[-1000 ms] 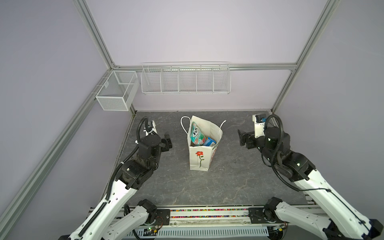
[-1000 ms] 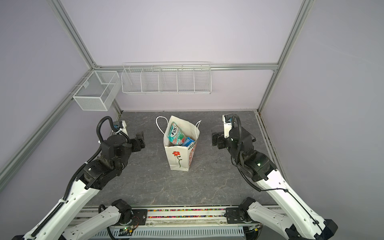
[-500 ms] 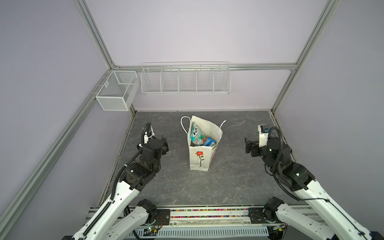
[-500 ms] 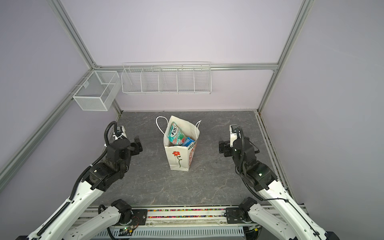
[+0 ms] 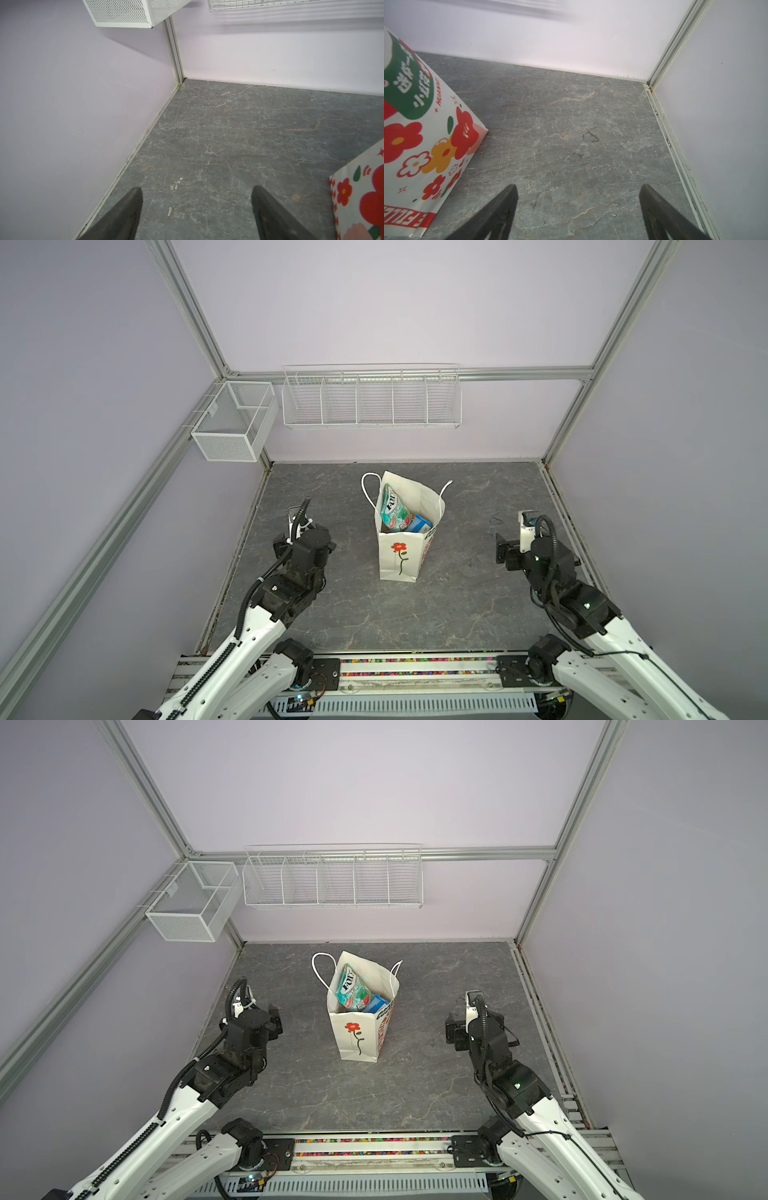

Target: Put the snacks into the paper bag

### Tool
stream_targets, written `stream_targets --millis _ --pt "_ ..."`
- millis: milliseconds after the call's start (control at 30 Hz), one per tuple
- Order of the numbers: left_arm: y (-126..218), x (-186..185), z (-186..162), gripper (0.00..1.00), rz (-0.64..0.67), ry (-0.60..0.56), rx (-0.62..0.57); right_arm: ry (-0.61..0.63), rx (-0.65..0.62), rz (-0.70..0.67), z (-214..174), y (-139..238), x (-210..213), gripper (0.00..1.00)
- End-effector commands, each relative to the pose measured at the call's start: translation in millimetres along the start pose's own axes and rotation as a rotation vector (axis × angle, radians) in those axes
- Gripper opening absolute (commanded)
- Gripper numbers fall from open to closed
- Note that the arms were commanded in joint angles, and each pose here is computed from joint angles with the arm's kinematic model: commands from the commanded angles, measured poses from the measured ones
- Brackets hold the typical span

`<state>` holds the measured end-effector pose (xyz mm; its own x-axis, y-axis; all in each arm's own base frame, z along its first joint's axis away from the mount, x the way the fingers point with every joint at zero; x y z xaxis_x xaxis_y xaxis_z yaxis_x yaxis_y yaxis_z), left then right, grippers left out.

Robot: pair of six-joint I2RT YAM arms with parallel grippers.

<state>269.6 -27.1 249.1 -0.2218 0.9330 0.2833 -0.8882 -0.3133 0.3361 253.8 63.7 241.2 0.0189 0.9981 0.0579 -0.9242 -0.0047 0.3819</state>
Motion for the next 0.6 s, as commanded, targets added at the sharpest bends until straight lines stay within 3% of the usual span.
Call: stream_targets --millis 0,300,567 --pt "-3.9 7.6 -3.2 0.83 0.059 0.004 -0.012 -0.02 -0.017 -0.026 -5.1 -4.8 -6.2 0.94" --pt "-20.5 -0.8 -38.8 0.83 0.1 -0.036 0.024 -0.047 0.032 -0.059 -34.7 -16.3 -19.0 0.94" --pt "-28.0 -3.4 -57.9 0.82 0.12 -0.048 0.039 -0.052 -0.007 -0.134 -54.3 -19.6 -41.0 0.95"
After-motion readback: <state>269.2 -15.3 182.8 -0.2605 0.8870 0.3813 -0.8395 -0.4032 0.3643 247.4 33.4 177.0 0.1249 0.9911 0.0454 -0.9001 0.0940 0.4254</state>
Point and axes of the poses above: each gripper's point midway between its finger pads, its own y axis back along the fingers, its own x axis along the line the jaws close on, z = x × y, the point moved 1 cm from there along y, back along the fingers, and after that the axes turned 10 degrees about -y, right-handed, at the moved point
